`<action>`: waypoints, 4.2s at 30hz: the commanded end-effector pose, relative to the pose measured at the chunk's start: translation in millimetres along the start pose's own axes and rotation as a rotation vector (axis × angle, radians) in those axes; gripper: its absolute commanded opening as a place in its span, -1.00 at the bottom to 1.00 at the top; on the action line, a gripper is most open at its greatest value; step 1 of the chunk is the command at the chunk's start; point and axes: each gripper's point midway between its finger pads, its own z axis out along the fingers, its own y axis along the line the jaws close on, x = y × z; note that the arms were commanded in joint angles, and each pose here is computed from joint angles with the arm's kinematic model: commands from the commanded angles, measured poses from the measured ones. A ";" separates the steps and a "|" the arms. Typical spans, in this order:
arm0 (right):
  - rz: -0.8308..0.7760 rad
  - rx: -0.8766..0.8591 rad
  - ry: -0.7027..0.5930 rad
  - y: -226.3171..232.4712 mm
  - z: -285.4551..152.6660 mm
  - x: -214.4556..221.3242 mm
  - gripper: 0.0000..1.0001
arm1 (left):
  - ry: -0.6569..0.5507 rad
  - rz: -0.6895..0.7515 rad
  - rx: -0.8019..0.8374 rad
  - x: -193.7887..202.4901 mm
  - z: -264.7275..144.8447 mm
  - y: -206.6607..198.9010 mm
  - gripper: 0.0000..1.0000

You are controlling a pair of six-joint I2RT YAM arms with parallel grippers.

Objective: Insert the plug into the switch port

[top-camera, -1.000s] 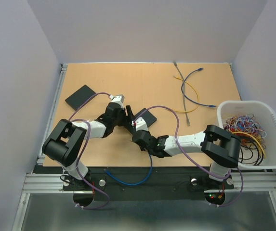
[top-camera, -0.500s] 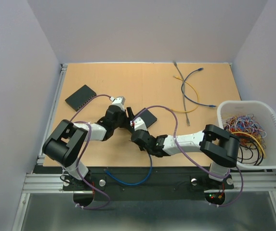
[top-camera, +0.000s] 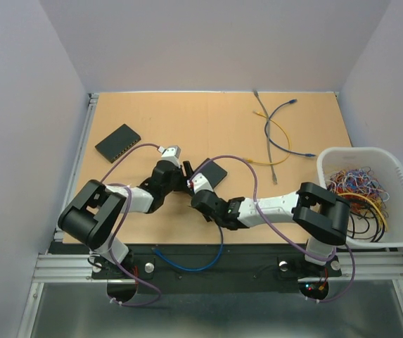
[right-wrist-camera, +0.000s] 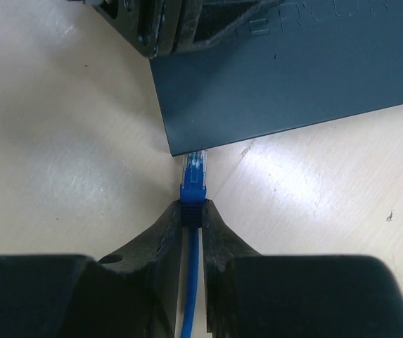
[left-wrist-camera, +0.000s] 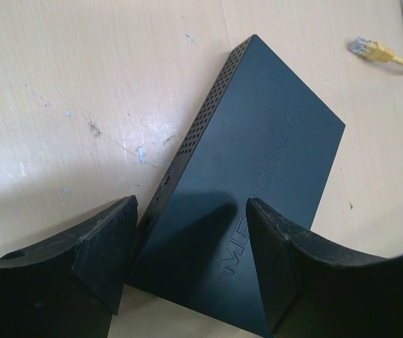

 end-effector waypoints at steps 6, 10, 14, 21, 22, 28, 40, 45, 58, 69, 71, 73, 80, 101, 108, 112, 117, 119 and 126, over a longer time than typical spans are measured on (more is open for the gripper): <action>-0.034 -0.141 -0.156 23.4 -14.1 -47.5 -0.99 | 0.175 -0.022 0.019 58.9 -22.3 -4.0 0.45; -0.080 -0.196 -0.172 23.5 -20.2 -54.3 -0.99 | 0.173 -0.017 0.020 60.0 -25.0 -3.7 0.45; -0.093 -0.250 -0.172 26.9 -20.3 -56.2 -0.99 | 0.170 -0.014 0.031 58.6 -27.2 -6.8 0.45; -0.084 -0.245 -0.165 21.1 -12.9 -57.8 -0.99 | 0.170 -0.013 0.032 61.5 -31.0 -7.7 0.45; -0.084 -0.247 -0.168 21.0 -13.2 -58.7 -0.99 | 0.167 -0.015 0.034 61.1 -31.4 -8.4 0.45; -0.078 -0.227 -0.169 11.8 -9.4 -61.4 -0.99 | 0.168 -0.015 0.032 63.5 -33.2 -8.9 0.45; -0.074 -0.229 -0.189 -2.7 -13.8 -69.3 -0.99 | 0.178 -0.032 0.025 75.2 -40.3 -11.6 0.45; -0.087 -0.243 -0.202 2.7 -11.1 -79.9 -0.99 | 0.187 -0.029 0.011 84.8 -43.6 -11.0 0.45; -0.110 -0.277 -0.252 24.1 3.6 -121.3 -0.99 | 0.237 -0.034 -0.030 117.4 -41.9 -15.7 0.45; -0.029 -0.299 -0.399 22.9 -10.9 -170.7 -0.99 | 0.320 -0.056 -0.024 166.3 -49.7 -13.6 0.43; -0.012 -0.320 -0.446 23.6 -16.5 -174.7 -0.99 | 0.324 -0.055 -0.022 168.9 -49.4 -14.3 0.42; 0.006 -0.347 -0.511 24.4 -29.4 -187.1 -0.99 | 0.324 -0.054 -0.015 169.7 -50.2 -17.0 0.40; -0.002 -0.422 -0.628 26.4 -53.4 -196.5 -0.99 | 0.326 -0.040 -0.012 172.0 -50.9 -17.4 0.37; -0.077 -0.529 -0.825 41.4 -91.9 -244.3 -0.99 | 0.335 -0.008 -0.039 180.3 -46.4 -15.2 0.20; -0.064 -0.543 -0.860 46.3 -93.3 -259.1 -0.99 | 0.344 0.002 -0.046 183.0 -44.4 -13.9 0.20; -0.058 -0.535 -0.851 46.2 -88.7 -256.8 -0.99 | 0.341 0.001 -0.043 182.0 -45.5 -14.4 0.20; -0.029 -0.475 -0.796 33.4 -75.9 -233.3 -0.99 | 0.342 0.012 -0.048 174.8 -48.9 -18.2 0.30; -0.010 -0.452 -0.783 27.4 -74.9 -227.4 -0.99 | 0.328 0.023 -0.053 166.8 -47.1 -21.7 0.36; 0.044 -0.432 -0.744 19.9 -72.4 -209.9 -0.99 | 0.310 0.053 -0.079 145.1 -34.2 -18.3 0.50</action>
